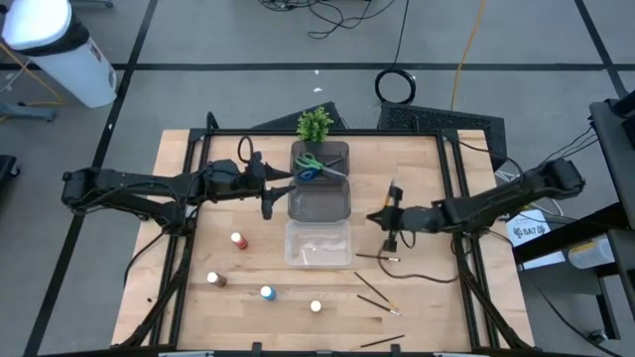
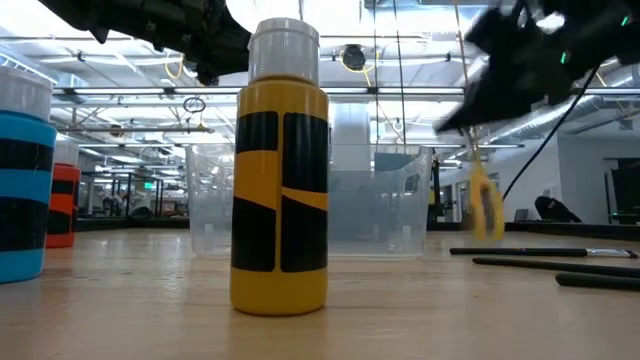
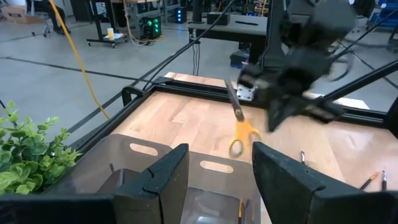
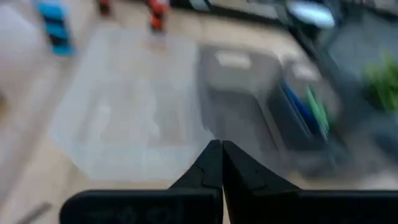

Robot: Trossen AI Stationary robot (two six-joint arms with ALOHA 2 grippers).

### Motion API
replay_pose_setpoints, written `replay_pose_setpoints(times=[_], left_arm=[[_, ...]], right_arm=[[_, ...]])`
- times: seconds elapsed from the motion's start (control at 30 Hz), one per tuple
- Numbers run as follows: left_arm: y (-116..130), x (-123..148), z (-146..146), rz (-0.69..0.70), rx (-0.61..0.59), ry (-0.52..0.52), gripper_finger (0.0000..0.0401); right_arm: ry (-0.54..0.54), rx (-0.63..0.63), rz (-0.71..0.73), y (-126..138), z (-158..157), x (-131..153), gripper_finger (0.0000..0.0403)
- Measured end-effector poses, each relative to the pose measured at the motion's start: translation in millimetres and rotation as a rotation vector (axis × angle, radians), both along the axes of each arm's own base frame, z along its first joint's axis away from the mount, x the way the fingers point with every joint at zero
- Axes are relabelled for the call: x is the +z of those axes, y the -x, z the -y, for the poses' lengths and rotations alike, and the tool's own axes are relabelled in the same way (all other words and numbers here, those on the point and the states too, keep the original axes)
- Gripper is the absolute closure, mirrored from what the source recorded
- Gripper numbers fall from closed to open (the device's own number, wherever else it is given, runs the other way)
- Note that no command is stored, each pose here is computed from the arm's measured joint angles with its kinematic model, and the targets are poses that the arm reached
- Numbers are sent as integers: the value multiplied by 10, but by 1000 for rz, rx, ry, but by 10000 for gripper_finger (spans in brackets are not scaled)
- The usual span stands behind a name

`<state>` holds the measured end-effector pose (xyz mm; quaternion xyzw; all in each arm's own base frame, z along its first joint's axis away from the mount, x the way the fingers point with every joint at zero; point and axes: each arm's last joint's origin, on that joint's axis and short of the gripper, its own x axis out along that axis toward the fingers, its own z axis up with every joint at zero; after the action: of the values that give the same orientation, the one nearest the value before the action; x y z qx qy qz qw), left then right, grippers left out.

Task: Pick & Place Paint Supplies
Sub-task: Put the yellow scissors into the top black bin

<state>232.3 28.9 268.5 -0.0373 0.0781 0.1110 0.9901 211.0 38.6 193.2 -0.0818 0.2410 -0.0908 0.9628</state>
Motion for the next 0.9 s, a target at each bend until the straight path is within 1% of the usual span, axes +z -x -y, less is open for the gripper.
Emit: replay_pose_setpoints(times=[0.13, 0.23, 0.3, 0.37, 0.47, 0.5, 0.57, 0.63, 0.67, 0.7, 0.77, 0.83, 0.9], left_arm=[[-1, 9, 0, 10, 1, 5, 212], [-1, 7, 0, 9, 0, 6, 212], [-1, 7, 0, 9, 0, 6, 212], [-1, 7, 0, 9, 0, 6, 212], [-1, 6, 0, 8, 0, 6, 212], [-1, 6, 0, 8, 0, 7, 212], [-1, 6, 0, 8, 1, 7, 212], [-1, 6, 0, 8, 1, 8, 212], [-1, 6, 0, 8, 1, 8, 212], [-1, 6, 0, 8, 1, 8, 212], [-1, 6, 0, 8, 1, 8, 212], [-1, 7, 0, 9, 1, 8, 212], [-1, 7, 0, 9, 1, 8, 212]], right_arm=[[57, 92, 117, -37, -108, 120, 397], [86, 118, 150, -36, -149, 161, 398], [100, 99, 133, -23, -152, 147, 399], [87, 59, 125, -16, -141, 134, 400], [69, -63, 111, 3, -104, 105, 401], [50, -113, 121, 8, -93, 101, 401], [-51, -191, 182, 3, -84, 123, 400], [-169, -196, 247, -17, -94, 164, 385], [-219, -174, 282, -34, -100, 190, 374], [-265, -126, 325, -56, -114, 223, 360], [-322, 7, 422, -99, -148, 302, 329], [-337, 141, 510, -136, -194, 383, 295], [-320, 246, 546, -164, -261, 431, 260]])
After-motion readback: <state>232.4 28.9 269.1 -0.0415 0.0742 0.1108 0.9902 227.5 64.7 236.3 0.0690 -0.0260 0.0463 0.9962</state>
